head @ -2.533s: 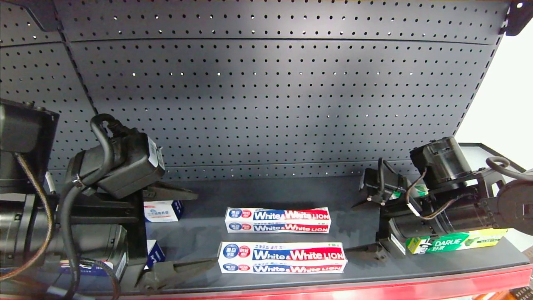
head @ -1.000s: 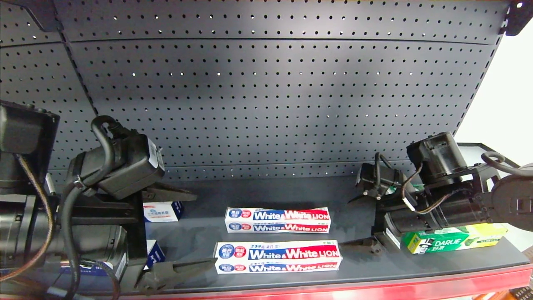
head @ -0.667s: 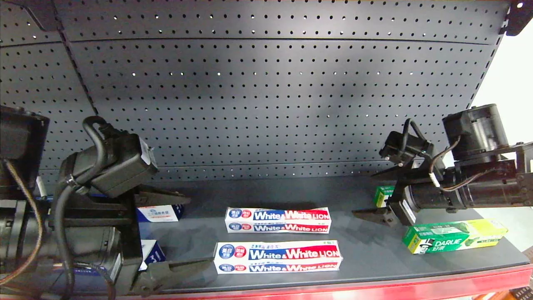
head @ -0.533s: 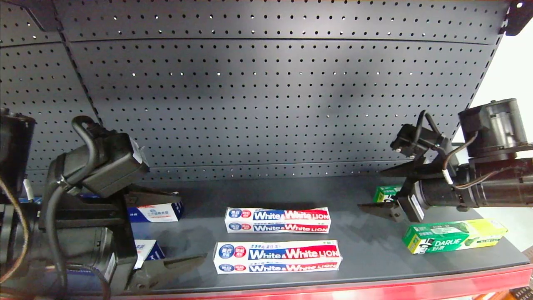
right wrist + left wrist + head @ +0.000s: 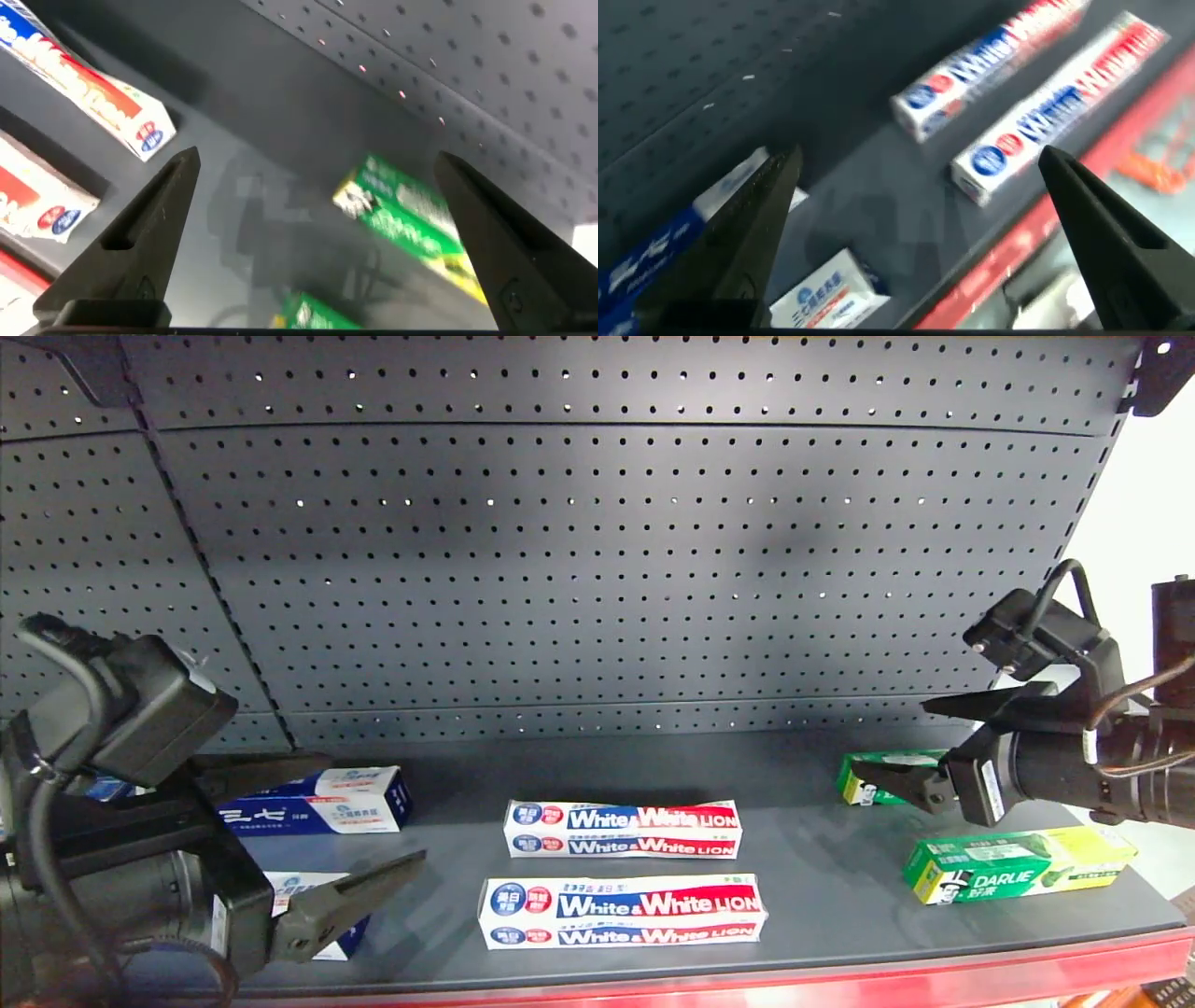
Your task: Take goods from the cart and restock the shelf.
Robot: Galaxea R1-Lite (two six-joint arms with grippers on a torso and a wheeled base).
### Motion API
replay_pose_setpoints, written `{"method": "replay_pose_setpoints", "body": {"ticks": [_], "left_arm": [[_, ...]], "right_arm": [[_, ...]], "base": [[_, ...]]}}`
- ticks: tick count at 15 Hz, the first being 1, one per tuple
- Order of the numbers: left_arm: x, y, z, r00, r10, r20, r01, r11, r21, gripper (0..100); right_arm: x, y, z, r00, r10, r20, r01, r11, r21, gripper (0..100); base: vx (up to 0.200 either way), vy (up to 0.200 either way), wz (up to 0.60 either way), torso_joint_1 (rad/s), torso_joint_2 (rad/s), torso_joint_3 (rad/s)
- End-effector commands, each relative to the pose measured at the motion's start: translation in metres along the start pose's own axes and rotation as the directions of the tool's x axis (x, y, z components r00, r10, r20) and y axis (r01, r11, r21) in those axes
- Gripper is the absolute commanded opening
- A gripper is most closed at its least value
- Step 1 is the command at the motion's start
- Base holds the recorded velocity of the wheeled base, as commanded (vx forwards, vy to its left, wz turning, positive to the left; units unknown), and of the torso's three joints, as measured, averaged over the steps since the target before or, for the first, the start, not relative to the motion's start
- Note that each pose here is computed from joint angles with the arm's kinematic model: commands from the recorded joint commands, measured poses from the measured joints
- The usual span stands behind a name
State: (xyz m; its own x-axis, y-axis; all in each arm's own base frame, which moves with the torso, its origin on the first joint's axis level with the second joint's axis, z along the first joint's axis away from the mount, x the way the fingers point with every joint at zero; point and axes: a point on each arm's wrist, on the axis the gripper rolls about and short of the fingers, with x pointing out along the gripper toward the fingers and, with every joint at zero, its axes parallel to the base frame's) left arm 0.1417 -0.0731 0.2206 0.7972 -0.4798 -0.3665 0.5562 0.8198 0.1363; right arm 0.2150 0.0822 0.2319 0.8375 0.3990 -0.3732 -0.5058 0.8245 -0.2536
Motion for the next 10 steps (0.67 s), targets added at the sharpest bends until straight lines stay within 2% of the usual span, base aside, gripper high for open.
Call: {"method": "replay_pose_setpoints", "body": {"ticks": [1, 3, 8, 10], "left_arm": [[-0.008, -0.001, -0.009, 0.999, 0.038, 0.017, -0.038, 0.999, -0.032, 100], [-0.017, -0.001, -0.011, 0.997, 0.074, 0.034, -0.071, 0.995, -0.066, 100], [-0.044, 0.011, -0.024, 0.974, 0.215, 0.068, -0.206, 0.971, -0.12, 100], [-0.051, 0.011, -0.031, 0.967, 0.245, 0.072, -0.235, 0.963, -0.13, 100]], "right_arm": [[-0.013, -0.003, -0.001, 0.999, -0.028, 0.019, 0.028, 1.0, 0.013, 100], [-0.02, -0.008, -0.002, 0.998, -0.057, 0.028, 0.056, 0.998, 0.026, 100], [-0.05, -0.017, 0.001, 0.984, -0.155, 0.084, 0.145, 0.982, 0.117, 100], [-0.061, -0.016, -0.002, 0.973, -0.218, 0.079, 0.207, 0.97, 0.13, 100]], "base": [[0.0, 0.0, 0.0, 0.0, 0.0, 0.0], [0.0, 0.0, 0.0, 0.0, 0.0, 0.0], [0.0, 0.0, 0.0, 0.0, 0.0, 0.0], [0.0, 0.0, 0.0, 0.0, 0.0, 0.0]]}}
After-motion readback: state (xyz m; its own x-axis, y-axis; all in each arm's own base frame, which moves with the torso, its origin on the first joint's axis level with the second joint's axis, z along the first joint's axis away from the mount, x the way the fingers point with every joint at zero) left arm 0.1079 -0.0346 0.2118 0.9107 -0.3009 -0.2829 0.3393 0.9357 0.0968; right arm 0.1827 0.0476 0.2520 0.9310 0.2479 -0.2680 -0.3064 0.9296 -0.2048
